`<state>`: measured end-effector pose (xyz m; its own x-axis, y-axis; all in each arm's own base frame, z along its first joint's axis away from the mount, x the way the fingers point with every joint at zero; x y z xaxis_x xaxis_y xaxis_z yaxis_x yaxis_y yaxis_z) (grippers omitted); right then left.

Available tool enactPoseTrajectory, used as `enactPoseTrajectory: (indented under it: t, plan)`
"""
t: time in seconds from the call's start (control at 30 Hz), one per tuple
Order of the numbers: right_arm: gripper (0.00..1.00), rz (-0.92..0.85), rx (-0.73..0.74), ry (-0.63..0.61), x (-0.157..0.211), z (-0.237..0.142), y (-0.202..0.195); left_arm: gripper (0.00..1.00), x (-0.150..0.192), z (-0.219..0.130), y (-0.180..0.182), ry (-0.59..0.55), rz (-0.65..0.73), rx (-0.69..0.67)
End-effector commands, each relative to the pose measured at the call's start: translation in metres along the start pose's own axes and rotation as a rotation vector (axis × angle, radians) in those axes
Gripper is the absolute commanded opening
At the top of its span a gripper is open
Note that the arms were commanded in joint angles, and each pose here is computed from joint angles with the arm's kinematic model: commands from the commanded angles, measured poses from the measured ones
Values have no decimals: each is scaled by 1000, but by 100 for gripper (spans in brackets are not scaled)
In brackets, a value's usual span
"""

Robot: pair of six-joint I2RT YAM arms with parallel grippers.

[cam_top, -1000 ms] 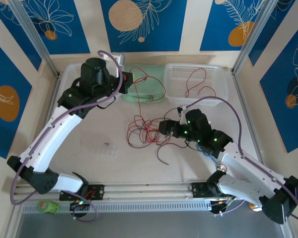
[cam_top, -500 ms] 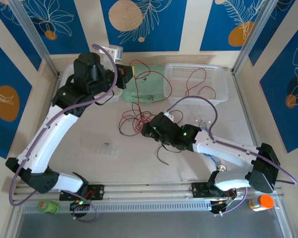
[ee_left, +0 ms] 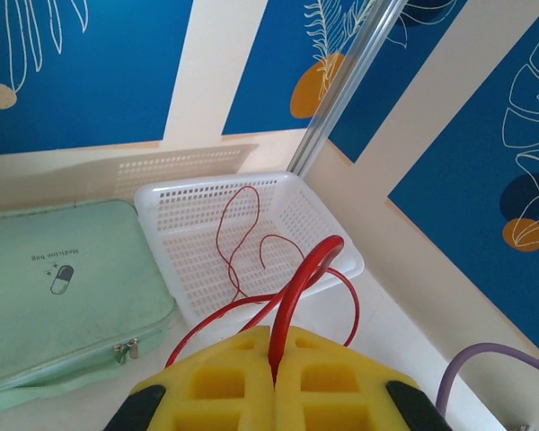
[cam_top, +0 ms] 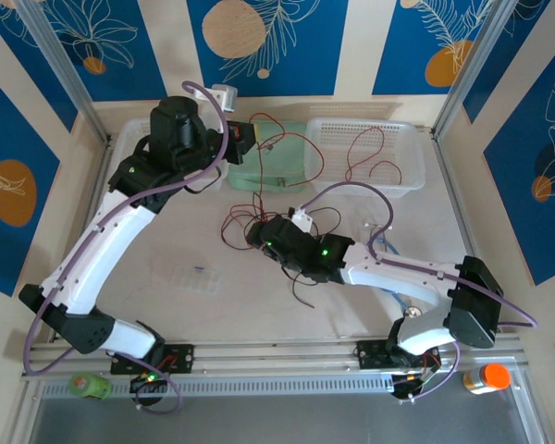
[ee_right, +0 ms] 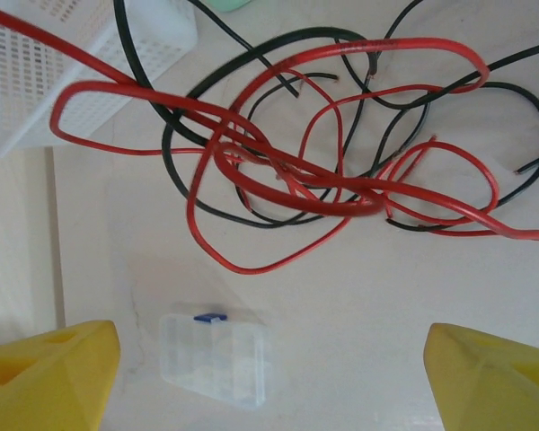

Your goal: Untangle the cables

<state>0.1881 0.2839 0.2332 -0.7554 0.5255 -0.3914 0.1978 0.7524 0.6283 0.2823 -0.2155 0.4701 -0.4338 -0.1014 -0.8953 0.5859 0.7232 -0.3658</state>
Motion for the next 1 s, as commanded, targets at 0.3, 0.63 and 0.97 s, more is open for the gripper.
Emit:
enactPoseTrajectory:
  t: [0.3,0.63,0.97]
  plan:
    - [89,137,1,-168,-6,36,40,1,-19,-18,-20,-74,4,74]
    - [76,97,172,-300,-17,74,23,2,-30,-44,-28,-110,39,76]
    - [35,54,324,-307,-32,40,-46,3,-43,-68,-10,-145,154,-189]
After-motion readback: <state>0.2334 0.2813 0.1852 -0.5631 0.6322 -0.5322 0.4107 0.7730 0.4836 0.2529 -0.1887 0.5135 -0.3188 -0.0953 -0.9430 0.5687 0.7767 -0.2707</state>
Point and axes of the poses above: each hand's point on the last joint's axis, 136 mm out from that joint toward the fingers, its own z axis out along the fingers, its own y axis along the line the jaws close on, x = y × z, the point moved 8 cm from there along -z, back along the fingers, and after that the axes turned 1 degree about z, right-handed, at the moved point
